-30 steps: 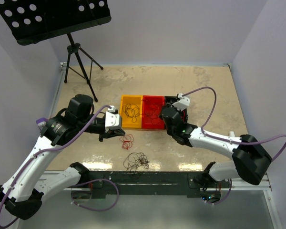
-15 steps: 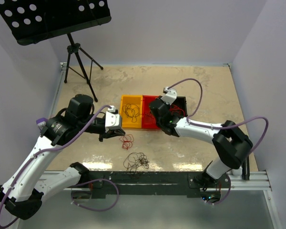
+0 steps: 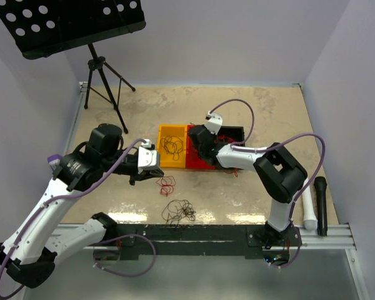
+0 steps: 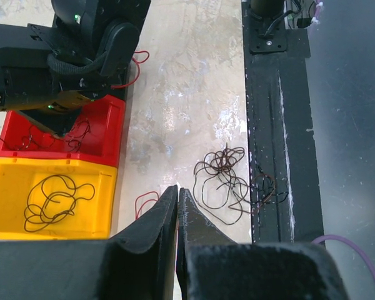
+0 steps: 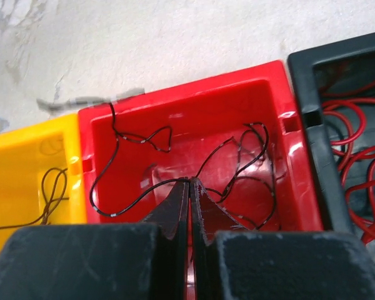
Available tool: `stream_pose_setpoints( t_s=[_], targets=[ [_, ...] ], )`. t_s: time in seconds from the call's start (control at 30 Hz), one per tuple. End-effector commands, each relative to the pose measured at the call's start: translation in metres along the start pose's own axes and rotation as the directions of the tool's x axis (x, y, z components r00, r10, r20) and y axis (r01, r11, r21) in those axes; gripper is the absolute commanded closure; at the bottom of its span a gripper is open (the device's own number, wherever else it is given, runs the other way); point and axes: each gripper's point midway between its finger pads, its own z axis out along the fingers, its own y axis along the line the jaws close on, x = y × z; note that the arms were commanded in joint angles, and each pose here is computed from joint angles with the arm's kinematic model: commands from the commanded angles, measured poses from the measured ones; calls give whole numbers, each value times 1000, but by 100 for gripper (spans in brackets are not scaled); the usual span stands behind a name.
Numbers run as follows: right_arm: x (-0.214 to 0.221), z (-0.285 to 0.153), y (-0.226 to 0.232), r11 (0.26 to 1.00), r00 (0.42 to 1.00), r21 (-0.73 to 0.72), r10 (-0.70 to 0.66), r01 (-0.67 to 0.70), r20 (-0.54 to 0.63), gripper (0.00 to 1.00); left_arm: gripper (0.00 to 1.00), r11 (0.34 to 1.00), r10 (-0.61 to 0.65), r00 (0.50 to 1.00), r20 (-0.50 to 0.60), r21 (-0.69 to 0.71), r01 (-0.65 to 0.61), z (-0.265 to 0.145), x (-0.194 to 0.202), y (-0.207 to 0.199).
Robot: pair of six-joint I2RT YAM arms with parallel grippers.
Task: Untangle the cables
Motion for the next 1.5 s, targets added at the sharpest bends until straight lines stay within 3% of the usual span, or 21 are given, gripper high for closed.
stream_pose_setpoints(
  t_s=[0.0,0.1,0.33,0.43,0.63,0.8,0.9,1.07,1.23,1.47],
  targets=[
    [-29,0,14,999,999,-35,39,-37,34,100,92,999,53,998,25,-11,-53,-4,-9,0],
    [-37,-2,21,998,999,-54,27,-25,34,98,92,999,50,998,22,-12,-50,-3,-8,2],
    [-60,-21,31,993,999,-113,29,-24,46,52,92,999,47,999,15,-20,-47,-3,-7,4],
    [-71,-31,32,991,998,-129,39,-31,58,41,91,999,50,999,14,-22,-50,-2,-8,5],
    [-91,-49,32,988,996,-152,53,-41,73,39,91,999,44,999,9,-21,-44,-1,-7,7],
    [-122,-79,43,968,991,-247,78,-50,107,43,91,997,31,999,-13,-65,-31,-1,-1,14],
    [-116,-103,56,941,994,-339,62,-30,86,44,89,994,-12,999,-52,-108,7,4,13,28],
    [-63,-168,95,837,998,-543,-41,65,56,44,83,977,-153,982,-113,-166,134,4,54,65],
    [18,-206,104,774,991,-629,-127,72,-42,43,75,933,-288,951,-111,-254,253,-12,94,99],
    [93,-206,110,759,960,-639,-254,124,-115,35,75,918,-325,937,-128,-282,280,-24,114,105]
  ],
)
